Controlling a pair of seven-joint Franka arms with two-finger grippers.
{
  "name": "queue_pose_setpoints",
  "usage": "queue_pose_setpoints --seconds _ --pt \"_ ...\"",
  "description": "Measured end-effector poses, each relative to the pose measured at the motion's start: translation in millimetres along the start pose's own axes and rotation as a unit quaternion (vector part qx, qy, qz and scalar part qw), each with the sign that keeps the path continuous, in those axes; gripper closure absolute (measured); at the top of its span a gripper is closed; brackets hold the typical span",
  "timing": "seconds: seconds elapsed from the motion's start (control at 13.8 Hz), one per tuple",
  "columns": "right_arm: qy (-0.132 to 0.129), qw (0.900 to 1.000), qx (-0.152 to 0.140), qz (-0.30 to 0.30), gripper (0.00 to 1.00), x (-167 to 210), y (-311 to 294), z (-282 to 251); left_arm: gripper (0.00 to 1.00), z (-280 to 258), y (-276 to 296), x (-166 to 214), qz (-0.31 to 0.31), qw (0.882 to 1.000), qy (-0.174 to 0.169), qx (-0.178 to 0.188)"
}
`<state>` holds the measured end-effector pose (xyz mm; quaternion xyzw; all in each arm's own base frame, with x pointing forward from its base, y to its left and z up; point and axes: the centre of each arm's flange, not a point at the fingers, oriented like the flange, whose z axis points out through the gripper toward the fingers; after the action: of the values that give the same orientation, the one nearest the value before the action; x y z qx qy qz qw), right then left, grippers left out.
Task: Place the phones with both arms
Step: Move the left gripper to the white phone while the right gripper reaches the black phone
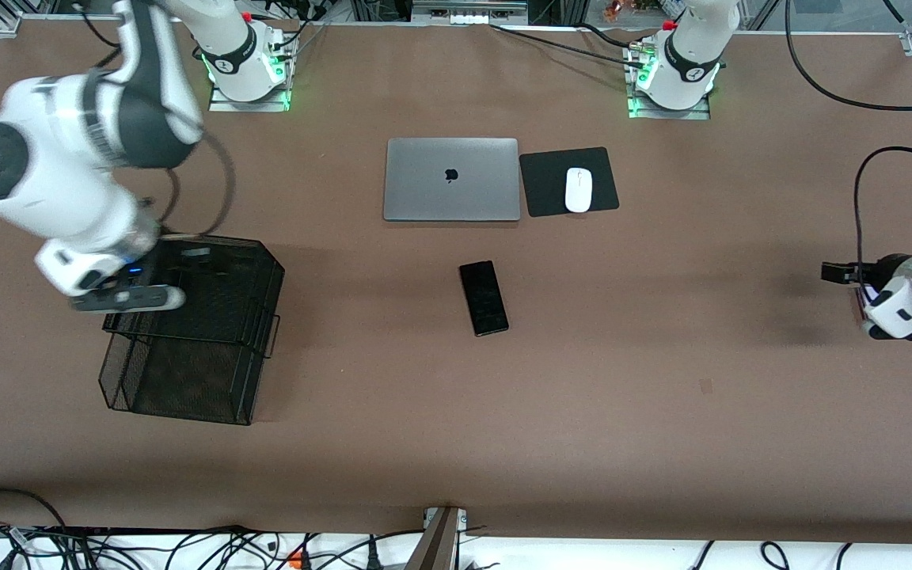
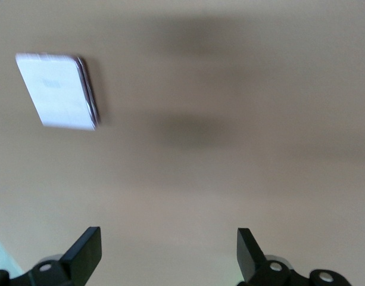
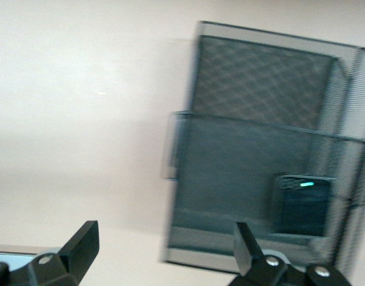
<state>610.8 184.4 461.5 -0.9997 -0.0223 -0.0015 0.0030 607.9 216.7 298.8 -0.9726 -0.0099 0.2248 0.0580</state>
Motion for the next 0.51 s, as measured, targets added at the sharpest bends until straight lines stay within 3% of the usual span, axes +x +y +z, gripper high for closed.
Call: queue_pose_setpoints --seconds 0.22,0.51 --pt "0.002 1.0 -0.025 -0.005 0.0 -23.8 -136.5 30.7 0.0 31.1 -57.6 -1.7 0.039 0.996 0.075 -0.009" --pt "0.009 0.999 -0.026 -0.043 0.0 -52.1 -284.8 100.8 0.0 78.2 -109.6 -12.8 0.046 0.985 0.168 -0.005"
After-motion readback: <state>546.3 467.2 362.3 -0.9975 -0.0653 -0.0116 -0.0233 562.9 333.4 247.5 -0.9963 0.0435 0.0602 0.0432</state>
